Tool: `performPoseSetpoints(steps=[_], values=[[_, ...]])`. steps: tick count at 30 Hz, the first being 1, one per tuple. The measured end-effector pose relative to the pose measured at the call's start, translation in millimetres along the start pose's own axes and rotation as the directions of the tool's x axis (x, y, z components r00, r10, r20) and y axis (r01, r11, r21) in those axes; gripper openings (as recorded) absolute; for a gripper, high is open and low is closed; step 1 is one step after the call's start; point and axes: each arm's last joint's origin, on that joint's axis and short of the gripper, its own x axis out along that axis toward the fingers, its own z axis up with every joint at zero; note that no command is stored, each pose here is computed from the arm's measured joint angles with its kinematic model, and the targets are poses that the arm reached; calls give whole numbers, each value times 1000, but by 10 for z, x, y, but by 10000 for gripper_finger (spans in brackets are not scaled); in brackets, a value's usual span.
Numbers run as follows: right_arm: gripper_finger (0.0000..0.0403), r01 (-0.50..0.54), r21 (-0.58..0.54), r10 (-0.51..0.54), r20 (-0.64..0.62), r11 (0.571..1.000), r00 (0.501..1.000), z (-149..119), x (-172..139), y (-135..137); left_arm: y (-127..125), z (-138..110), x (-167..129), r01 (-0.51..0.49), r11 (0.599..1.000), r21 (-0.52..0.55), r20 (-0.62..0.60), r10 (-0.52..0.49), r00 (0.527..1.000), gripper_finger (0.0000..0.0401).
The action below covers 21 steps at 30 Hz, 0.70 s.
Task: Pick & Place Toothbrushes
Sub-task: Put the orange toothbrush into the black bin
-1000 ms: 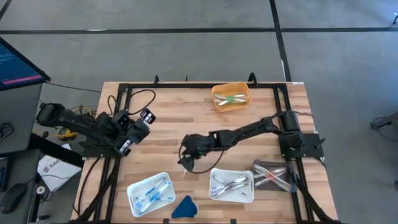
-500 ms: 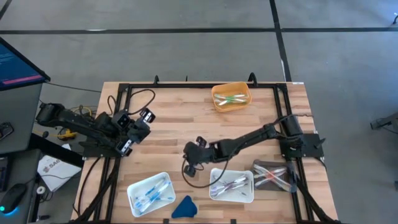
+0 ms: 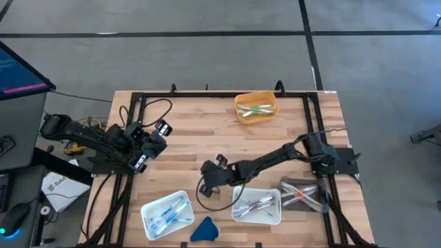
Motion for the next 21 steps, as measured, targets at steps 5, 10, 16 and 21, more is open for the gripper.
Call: performPoseSetpoints(steps=[5,10,16,21], values=[[1,17,-56,-19,-51,998,999,5,90,170,0,-2,0,0,1000,0,-2,0,1000,4],[0,48,-98,-55,-65,994,996,67,39,186,0,-2,0,0,1000,0,-2,0,1000,4],[0,75,-83,-83,-93,994,992,59,67,116,1,-5,0,-1,1000,-1,-5,1,1000,4],[0,70,-81,-77,-90,994,993,56,69,125,1,-5,0,-1,1000,-1,-6,1,1000,4]])
